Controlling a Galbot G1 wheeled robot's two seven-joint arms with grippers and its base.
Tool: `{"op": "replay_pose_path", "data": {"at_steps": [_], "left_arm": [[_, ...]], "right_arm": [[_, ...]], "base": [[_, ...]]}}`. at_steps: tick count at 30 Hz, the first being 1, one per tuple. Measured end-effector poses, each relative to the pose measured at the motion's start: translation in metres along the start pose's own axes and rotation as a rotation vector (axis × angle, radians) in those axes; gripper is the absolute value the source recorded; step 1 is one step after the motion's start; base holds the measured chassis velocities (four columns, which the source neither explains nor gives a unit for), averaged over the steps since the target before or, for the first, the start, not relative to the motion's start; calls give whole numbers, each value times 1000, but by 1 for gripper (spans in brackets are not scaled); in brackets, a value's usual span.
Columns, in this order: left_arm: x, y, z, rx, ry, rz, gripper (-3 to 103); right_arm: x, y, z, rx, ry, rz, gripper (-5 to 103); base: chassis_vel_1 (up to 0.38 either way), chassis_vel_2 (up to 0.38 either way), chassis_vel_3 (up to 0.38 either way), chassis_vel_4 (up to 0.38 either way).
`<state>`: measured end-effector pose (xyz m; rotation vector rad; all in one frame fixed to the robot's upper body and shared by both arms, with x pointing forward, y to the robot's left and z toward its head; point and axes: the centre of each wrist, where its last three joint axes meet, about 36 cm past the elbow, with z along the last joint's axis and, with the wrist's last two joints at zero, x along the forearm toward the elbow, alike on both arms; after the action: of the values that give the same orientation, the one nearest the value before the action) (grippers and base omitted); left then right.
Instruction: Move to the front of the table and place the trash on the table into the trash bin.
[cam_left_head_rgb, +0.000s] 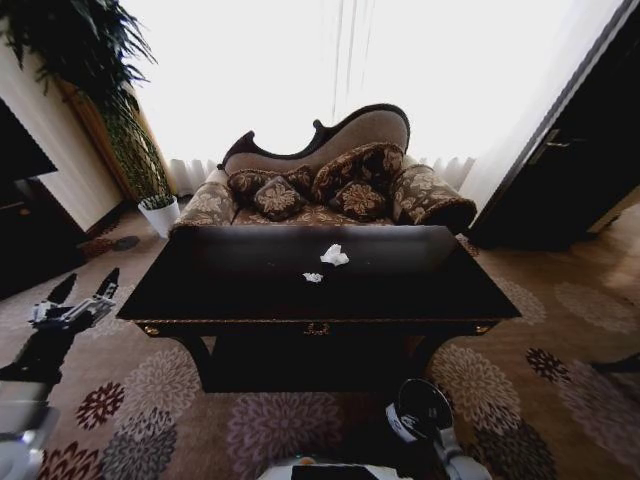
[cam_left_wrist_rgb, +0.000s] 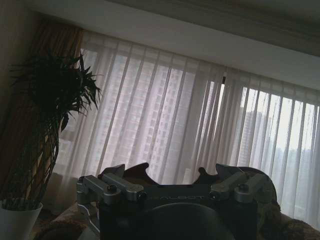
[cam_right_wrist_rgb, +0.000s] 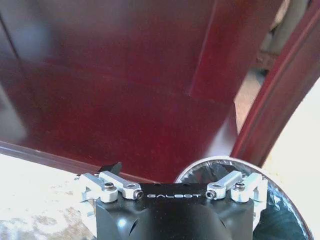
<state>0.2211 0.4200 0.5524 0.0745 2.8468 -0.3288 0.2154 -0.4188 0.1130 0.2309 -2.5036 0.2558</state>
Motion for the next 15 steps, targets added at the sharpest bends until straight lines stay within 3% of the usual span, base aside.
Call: {"op": "replay_pose_path", "data": {"at_steps": [8, 15], "left_arm": [[-4, 0, 4, 15, -11, 3, 100], [-3, -1, 8, 24, -12, 1, 100]], "right_arm": [[52, 25, -1, 46, -90, -97, 100], [81, 65, -17, -54, -198, -90, 100]], "base": [[0, 0, 0, 0], [0, 0, 0, 0]]}}
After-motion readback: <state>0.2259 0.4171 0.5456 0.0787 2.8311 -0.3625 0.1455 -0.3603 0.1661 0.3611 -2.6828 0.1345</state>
